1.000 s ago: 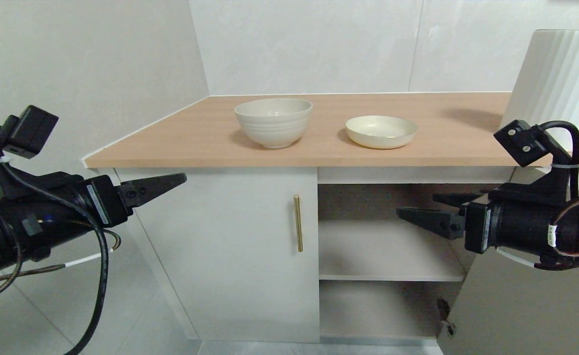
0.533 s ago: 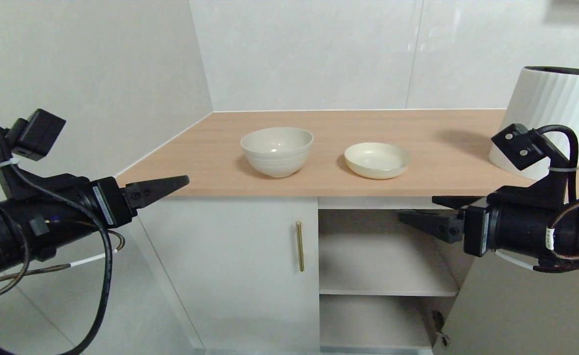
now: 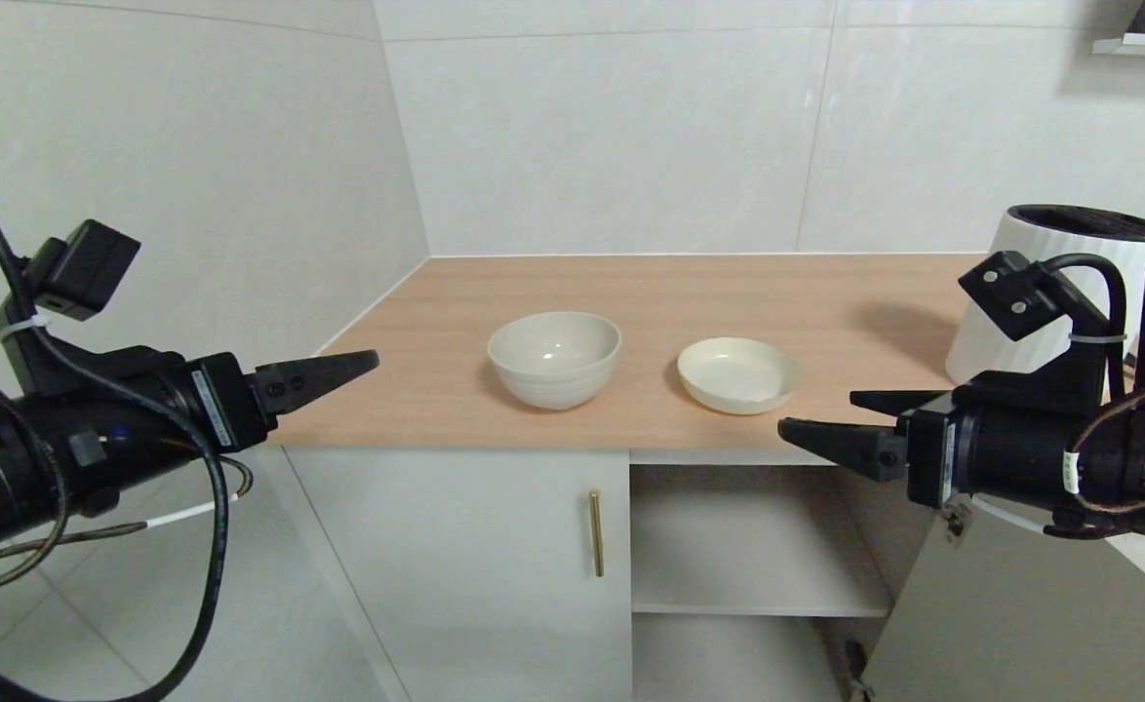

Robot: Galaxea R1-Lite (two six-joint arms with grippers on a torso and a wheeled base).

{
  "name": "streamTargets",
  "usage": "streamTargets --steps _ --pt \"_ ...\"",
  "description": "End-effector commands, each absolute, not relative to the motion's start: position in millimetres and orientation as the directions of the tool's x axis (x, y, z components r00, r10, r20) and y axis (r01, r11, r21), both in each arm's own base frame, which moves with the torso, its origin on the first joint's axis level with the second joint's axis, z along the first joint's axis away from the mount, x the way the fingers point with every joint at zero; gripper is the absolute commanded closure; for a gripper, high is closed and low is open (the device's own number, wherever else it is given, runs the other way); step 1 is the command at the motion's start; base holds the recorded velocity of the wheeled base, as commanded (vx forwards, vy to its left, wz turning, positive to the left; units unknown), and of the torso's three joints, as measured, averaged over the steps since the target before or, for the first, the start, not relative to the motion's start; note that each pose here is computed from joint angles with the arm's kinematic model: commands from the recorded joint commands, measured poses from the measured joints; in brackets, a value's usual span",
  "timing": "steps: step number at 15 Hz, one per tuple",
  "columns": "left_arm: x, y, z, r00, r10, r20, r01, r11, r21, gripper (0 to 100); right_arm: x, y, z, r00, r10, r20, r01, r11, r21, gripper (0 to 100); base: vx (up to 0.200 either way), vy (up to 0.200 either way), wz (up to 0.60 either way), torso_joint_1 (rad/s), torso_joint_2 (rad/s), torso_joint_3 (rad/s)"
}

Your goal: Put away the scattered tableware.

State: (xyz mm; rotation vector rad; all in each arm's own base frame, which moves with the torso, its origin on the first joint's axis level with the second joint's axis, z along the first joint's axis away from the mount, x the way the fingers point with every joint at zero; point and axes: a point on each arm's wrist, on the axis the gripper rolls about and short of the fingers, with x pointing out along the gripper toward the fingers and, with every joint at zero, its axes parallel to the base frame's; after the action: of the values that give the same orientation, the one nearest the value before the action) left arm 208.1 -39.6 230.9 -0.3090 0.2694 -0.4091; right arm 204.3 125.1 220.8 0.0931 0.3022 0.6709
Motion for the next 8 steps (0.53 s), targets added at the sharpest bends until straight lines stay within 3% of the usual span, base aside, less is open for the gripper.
streamTargets --steps 1,4,5,7,8 --pt "211.8 -40.2 229.7 0.882 -0.427 -0.2 0.344 0.872 -0.347 0 210.2 127.5 215.9 0.742 0.62 -0.256 -0.592 0.785 0.182 0 0.0 0.0 0.0 0.08 -0.19 -0.11" --pt "221.6 -42.1 236.7 0.88 -0.428 -0.207 0.342 0.872 -0.349 0 227.4 129.7 217.6 0.775 0.592 -0.221 -0.569 0.806 0.164 0 0.0 0.0 0.0 0.029 -0.06 -0.034" --pt "232.4 -43.4 247.9 0.878 -0.425 -0.222 0.334 0.874 -0.352 0 243.2 132.8 227.8 0.796 0.569 -0.207 -0.546 0.822 0.161 0 0.0 0.0 0.0 0.0 0.0 0.0" --pt "245.1 -44.5 261.1 0.872 -0.415 -0.258 0.313 0.88 -0.357 0 263.3 134.2 239.6 0.815 0.529 -0.236 -0.504 0.849 0.159 0 0.0 0.0 0.0 0.0 0.0 0.0" --pt "250.9 -47.4 269.1 0.851 -0.416 -0.321 0.293 0.883 -0.367 0 276.8 140.0 252.3 0.825 0.488 -0.285 -0.463 0.873 0.152 0 0.0 0.0 0.0 0.0 0.0 0.0"
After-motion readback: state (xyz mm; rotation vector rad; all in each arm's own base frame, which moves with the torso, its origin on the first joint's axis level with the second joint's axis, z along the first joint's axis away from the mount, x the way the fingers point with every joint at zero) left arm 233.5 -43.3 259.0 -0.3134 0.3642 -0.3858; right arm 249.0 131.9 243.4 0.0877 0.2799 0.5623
